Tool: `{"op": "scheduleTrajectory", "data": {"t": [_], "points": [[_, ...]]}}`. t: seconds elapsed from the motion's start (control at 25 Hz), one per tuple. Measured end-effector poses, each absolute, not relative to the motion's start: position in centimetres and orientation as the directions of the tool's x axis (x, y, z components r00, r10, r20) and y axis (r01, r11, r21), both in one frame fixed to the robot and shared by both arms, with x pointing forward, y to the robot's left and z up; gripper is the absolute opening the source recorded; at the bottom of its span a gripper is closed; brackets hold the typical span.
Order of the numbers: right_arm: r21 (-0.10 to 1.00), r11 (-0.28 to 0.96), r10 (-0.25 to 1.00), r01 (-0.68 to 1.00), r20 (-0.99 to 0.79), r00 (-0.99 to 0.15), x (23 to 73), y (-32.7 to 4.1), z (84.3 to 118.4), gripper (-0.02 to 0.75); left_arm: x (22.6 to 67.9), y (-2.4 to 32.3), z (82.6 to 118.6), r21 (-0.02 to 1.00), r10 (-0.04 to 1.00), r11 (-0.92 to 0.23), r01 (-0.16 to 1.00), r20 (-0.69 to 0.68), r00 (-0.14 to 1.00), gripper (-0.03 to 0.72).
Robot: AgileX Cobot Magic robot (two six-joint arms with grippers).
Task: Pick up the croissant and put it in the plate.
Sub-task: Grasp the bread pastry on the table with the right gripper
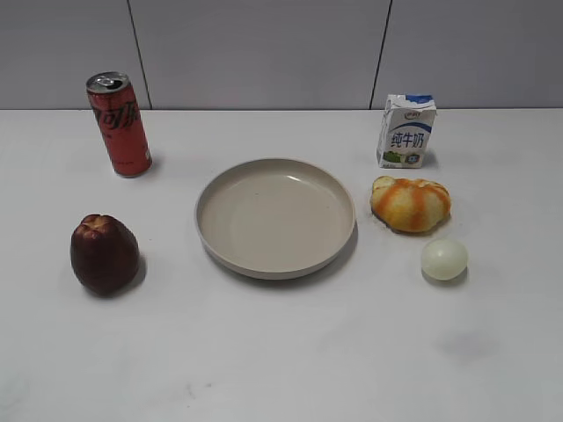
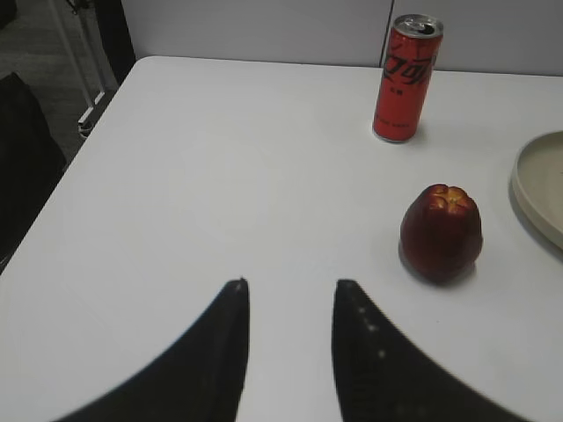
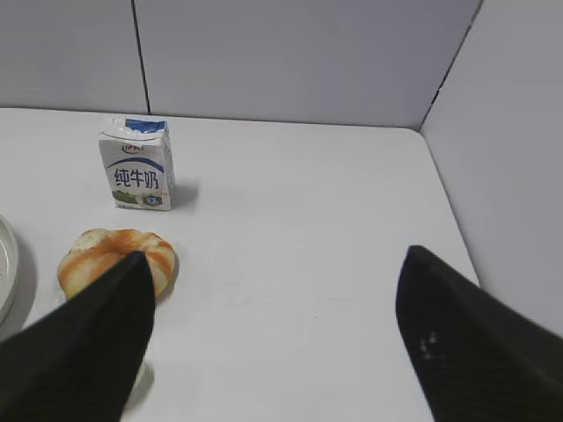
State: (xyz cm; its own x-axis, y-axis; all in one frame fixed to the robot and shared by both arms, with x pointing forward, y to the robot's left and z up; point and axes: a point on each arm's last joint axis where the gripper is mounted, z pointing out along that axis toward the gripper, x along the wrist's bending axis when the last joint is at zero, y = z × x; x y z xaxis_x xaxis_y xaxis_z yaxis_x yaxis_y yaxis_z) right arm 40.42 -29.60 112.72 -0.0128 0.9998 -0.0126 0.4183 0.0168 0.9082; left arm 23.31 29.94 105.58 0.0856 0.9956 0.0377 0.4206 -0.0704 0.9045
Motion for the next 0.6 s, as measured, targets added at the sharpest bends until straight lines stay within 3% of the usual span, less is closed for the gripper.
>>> {"op": "scheduleTrajectory", "data": {"t": [0.28, 0.6], "points": [[0.829, 0.100, 0.994, 0.550, -0.056, -0.097, 49.4, -28.4, 113.7, 0.654, 23.3, 29.9, 105.6, 0.905, 0.996, -0.070, 0.421, 0.038, 0.086, 0.239], [0.694, 0.285, 0.944, 0.662, -0.084, -0.318, 55.4, -21.9, 110.8, 0.654, 23.3, 29.9, 105.6, 0.905, 0.996, -0.070, 0.421, 0.038, 0.086, 0.239]]}}
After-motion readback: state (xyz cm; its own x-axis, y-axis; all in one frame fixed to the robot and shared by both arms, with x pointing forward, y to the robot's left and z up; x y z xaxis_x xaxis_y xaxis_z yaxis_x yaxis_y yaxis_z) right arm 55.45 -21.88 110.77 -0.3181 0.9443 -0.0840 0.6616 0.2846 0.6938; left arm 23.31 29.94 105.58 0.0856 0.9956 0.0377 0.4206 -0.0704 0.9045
